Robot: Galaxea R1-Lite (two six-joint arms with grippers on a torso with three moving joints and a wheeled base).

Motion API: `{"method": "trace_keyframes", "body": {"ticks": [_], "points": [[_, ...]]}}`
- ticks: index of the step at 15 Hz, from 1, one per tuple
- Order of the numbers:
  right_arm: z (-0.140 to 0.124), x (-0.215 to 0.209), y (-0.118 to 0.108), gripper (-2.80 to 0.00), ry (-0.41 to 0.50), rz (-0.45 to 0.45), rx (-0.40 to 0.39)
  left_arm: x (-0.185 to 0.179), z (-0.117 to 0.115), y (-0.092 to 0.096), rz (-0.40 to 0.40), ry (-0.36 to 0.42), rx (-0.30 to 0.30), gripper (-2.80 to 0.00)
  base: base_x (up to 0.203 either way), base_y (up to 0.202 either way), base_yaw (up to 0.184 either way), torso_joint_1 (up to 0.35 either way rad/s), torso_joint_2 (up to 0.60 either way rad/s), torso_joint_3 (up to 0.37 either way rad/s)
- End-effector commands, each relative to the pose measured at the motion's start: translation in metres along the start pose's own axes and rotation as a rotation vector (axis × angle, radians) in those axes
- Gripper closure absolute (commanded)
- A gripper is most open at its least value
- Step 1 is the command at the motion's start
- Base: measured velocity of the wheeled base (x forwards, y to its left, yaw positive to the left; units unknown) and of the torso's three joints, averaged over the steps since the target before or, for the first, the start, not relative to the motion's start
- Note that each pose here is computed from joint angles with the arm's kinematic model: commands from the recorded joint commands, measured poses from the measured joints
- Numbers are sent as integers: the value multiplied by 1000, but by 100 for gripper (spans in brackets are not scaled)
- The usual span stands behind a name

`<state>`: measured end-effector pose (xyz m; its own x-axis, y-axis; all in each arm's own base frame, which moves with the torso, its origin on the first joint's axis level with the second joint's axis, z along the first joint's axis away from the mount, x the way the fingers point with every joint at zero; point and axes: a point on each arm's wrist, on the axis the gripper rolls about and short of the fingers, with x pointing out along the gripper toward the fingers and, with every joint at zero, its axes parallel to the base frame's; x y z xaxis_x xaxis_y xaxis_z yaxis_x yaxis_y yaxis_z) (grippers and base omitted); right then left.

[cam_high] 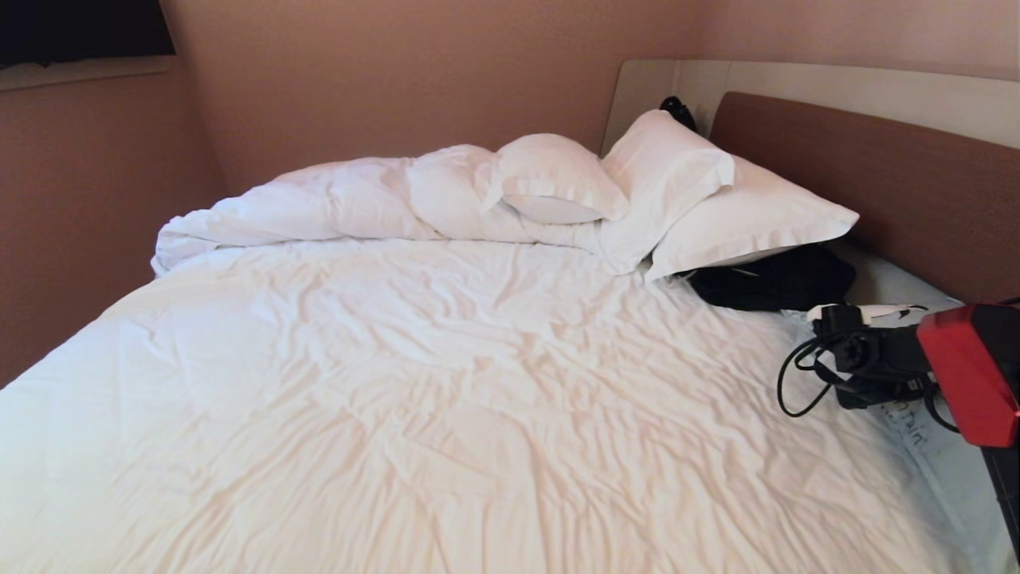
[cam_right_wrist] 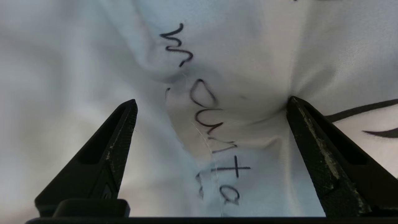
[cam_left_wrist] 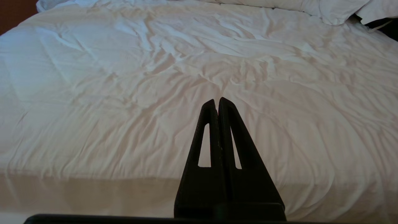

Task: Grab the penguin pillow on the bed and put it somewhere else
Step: Pick up the pillow

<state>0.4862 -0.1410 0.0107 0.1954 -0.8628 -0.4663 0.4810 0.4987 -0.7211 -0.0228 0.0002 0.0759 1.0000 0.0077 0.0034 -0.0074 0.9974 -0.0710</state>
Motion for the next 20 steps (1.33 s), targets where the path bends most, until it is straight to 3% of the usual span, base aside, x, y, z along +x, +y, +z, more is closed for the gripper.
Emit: {"method": "trace_keyframes", "body": {"ticks": [1,5,9,10,20], "points": [[-3,7,-2,-280,26,-62,-25,0,0,0,0,0,-1,0,0,0,0,0,0,0],[-7,23,-12,-280,54,-81,-45,0,0,0,0,0,-1,0,0,0,0,0,0,0],[-4,35,-12,-280,16,-112,-24,0,0,0,0,0,-1,0,0,0,0,0,0,0],[-6,40,-11,0,24,-127,-37,0,0,0,0,0,-1,0,0,0,0,0,0,0],[4,32,-23,0,-12,-131,39,0,0,0,0,0,-1,0,0,0,0,0,0,0]]}}
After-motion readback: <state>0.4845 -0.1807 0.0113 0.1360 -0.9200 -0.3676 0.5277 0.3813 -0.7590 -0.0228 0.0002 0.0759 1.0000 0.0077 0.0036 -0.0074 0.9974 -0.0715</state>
